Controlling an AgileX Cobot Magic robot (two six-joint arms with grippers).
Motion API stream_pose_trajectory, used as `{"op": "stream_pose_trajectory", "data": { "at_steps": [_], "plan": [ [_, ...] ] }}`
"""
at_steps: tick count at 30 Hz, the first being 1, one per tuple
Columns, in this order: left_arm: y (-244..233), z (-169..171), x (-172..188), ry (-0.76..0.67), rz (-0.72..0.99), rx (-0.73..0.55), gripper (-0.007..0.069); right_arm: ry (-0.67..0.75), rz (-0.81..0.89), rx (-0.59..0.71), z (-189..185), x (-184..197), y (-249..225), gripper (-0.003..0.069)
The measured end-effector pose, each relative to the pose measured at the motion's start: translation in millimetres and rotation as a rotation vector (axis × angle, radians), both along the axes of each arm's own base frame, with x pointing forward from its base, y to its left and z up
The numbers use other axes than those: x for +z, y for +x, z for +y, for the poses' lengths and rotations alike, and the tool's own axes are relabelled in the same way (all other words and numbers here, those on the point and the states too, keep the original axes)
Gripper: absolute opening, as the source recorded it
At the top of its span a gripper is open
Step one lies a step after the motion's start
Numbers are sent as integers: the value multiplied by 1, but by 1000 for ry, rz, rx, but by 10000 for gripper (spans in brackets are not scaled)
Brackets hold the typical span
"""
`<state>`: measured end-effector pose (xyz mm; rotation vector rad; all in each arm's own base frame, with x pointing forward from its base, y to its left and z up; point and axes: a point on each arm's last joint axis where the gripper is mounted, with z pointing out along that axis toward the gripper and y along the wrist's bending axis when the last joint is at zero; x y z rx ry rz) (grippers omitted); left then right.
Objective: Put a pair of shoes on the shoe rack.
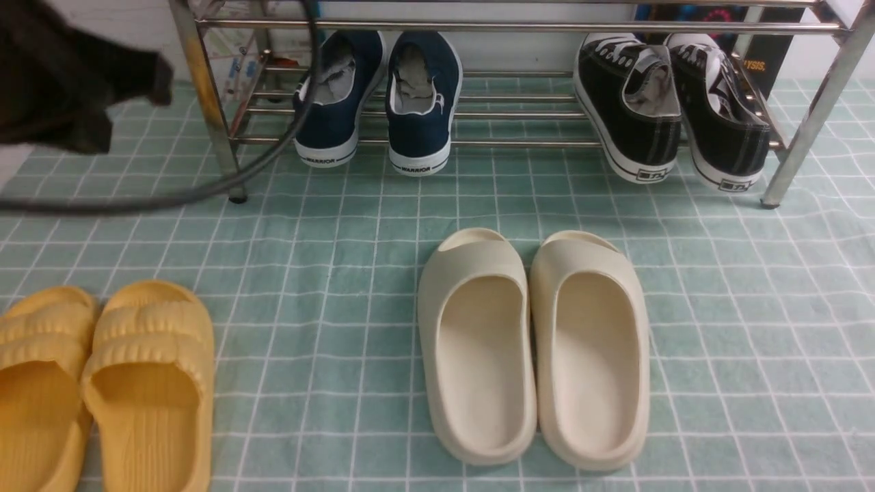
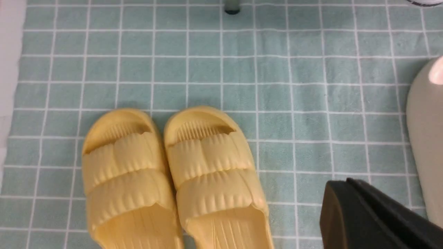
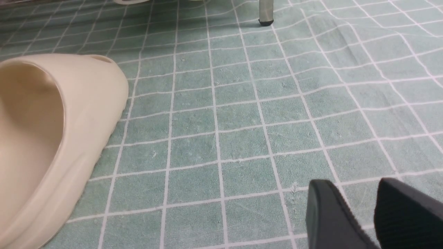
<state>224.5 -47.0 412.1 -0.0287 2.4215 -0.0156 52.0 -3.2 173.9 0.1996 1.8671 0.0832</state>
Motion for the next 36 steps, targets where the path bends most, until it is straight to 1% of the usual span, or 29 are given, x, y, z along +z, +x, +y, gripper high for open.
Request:
{"op": "stream_pose_trajectory", "data": {
  "at_steps": [1, 3, 5, 7, 8, 9, 11, 17, 18, 20, 21, 23, 26, 29, 31, 33, 36],
  "plan": [
    [-19, 6, -11, -21, -60, 11, -13, 0, 0, 0, 0, 0, 0, 239],
    [-36, 10, -21, -44, -119, 8, -13, 0, 0, 0, 0, 0, 0, 239],
    [-66, 17, -43, -93, -234, -6, -13, 0, 0, 0, 0, 0, 0, 239],
    [-85, 20, -60, -123, -314, -25, -13, 0, 0, 0, 0, 0, 0, 239],
    [-85, 20, -60, -123, -314, -25, -13, 0, 0, 0, 0, 0, 0, 239],
    [-97, 23, -77, -137, -357, -40, -13, 0, 0, 0, 0, 0, 0, 239],
    [-112, 25, -94, -168, -457, -69, -13, 0, 0, 0, 0, 0, 0, 239],
    [-122, 21, -140, -224, -615, -143, -13, 0, 0, 0, 0, 0, 0, 239],
    [-122, 21, -141, -225, -618, -145, -13, 0, 0, 0, 0, 0, 0, 239],
    [-122, 19, -158, -236, -628, -163, -13, 0, 0, 0, 0, 0, 0, 239],
    [-122, 19, -161, -237, -627, -165, -13, 0, 0, 0, 0, 0, 0, 239],
    [-124, 19, -177, -230, -604, -174, -13, 0, 0, 0, 0, 0, 0, 239],
    [-125, 19, -185, -220, -583, -178, -13, 0, 0, 0, 0, 0, 0, 239],
    [-125, 18, -184, -220, -605, -189, -13, 0, 0, 0, 0, 0, 0, 239],
    [-127, 18, -182, -236, -669, -206, -13, 0, 0, 0, 0, 0, 0, 239],
    [-136, 19, -183, -266, -774, -219, -13, 0, 0, 0, 0, 0, 0, 239],
    [-149, 24, -194, -286, -851, -190, -13, 1, 0, 0, 0, 0, 0, 239]
  ]
}}
